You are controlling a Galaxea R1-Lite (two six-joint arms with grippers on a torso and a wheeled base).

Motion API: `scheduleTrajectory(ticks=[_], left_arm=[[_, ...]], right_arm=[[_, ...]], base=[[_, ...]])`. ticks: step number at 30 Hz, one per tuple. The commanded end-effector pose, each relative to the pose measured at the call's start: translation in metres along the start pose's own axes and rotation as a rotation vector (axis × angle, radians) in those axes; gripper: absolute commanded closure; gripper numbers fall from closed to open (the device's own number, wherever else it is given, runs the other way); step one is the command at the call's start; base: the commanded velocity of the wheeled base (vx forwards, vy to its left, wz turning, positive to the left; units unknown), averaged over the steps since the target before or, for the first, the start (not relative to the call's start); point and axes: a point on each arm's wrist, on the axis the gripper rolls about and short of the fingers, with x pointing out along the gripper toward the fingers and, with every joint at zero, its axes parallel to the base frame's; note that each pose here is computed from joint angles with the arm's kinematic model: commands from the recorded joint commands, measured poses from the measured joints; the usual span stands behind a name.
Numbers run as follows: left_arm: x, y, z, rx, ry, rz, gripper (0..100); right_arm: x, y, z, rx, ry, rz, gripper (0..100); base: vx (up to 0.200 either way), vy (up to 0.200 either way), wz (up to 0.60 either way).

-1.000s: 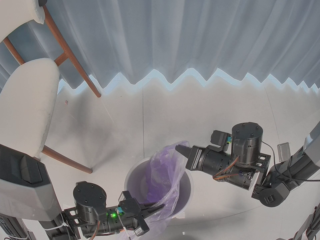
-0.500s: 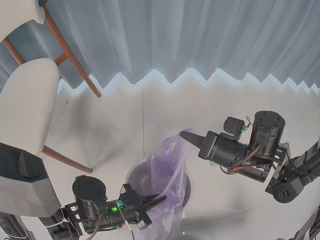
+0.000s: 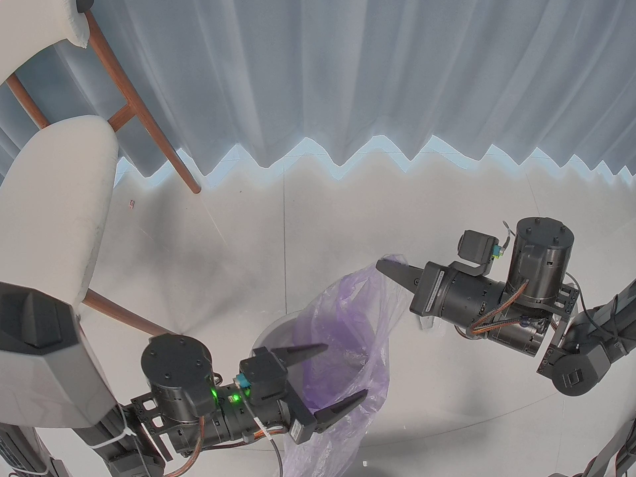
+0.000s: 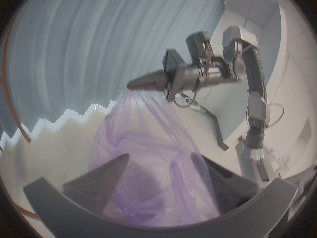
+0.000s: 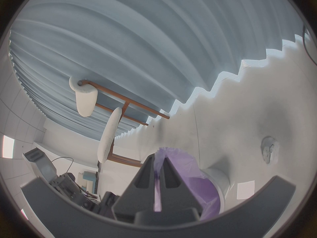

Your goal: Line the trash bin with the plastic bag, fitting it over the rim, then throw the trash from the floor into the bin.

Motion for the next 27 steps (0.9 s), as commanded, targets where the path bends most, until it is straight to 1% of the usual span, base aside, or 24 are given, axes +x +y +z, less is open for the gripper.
scheduleTrajectory(ticks=[1, 2, 3, 4, 7, 10, 13, 15, 16, 17, 21, 23, 25, 27], left_arm=[[-0.027, 0.011, 0.061, -0.095, -0.246, 0.043, 0], [-0.030, 0.016, 0.066, -0.094, -0.262, 0.065, 0], [-0.036, 0.026, 0.070, -0.091, -0.260, 0.107, 0], [-0.039, 0.029, 0.071, -0.096, -0.245, 0.125, 0], [-0.050, 0.039, 0.068, -0.118, -0.160, 0.177, 0], [-0.055, 0.037, 0.062, -0.138, -0.075, 0.182, 0], [-0.057, 0.035, 0.054, -0.151, -0.025, 0.177, 0], [-0.060, 0.030, 0.044, -0.143, 0.022, 0.164, 0], [-0.061, 0.030, 0.043, -0.140, 0.029, 0.162, 0], [-0.061, 0.027, 0.037, -0.120, 0.056, 0.155, 0], [-0.049, 0.024, 0.022, -0.111, 0.126, 0.131, 0], [-0.045, 0.023, 0.014, -0.114, 0.158, 0.142, 0], [-0.035, 0.015, 0.006, -0.104, 0.201, 0.153, 0], [-0.033, 0.014, 0.006, -0.103, 0.203, 0.153, 0]], right_arm=[[-0.002, -0.003, 0.003, 0.000, -0.008, -0.009, 100], [-0.002, -0.003, 0.003, 0.000, -0.010, -0.009, 100], [-0.002, -0.003, 0.003, 0.000, -0.008, -0.009, 100], [-0.002, -0.003, 0.003, 0.000, -0.007, -0.008, 100], [-0.002, -0.003, 0.002, -0.001, -0.004, -0.010, 100], [-0.002, -0.003, 0.002, -0.001, -0.006, -0.011, 100], [-0.002, -0.004, 0.001, -0.001, -0.004, -0.012, 100], [-0.001, -0.004, 0.001, -0.001, -0.004, -0.010, 100], [-0.001, -0.004, 0.001, -0.001, -0.004, -0.010, 100], [-0.002, -0.004, 0.001, -0.001, -0.001, -0.010, 100], [-0.001, -0.004, 0.000, 0.000, 0.000, -0.011, 100], [-0.002, -0.003, 0.000, -0.001, -0.001, -0.010, 100], [-0.002, -0.002, 0.000, -0.005, 0.000, -0.005, 100], [-0.002, -0.002, -0.001, -0.006, 0.001, -0.006, 100]], base=[[0.000, 0.000, 0.00], [0.000, 0.000, 0.00], [0.000, 0.000, 0.00], [0.000, 0.000, 0.00], [0.000, 0.000, 0.00], [0.000, 0.000, 0.00], [0.000, 0.000, 0.00], [0.000, 0.000, 0.00], [0.000, 0.000, 0.00], [0.000, 0.000, 0.00], [0.000, 0.000, 0.00], [0.000, 0.000, 0.00], [0.000, 0.000, 0.00], [0.000, 0.000, 0.00]])
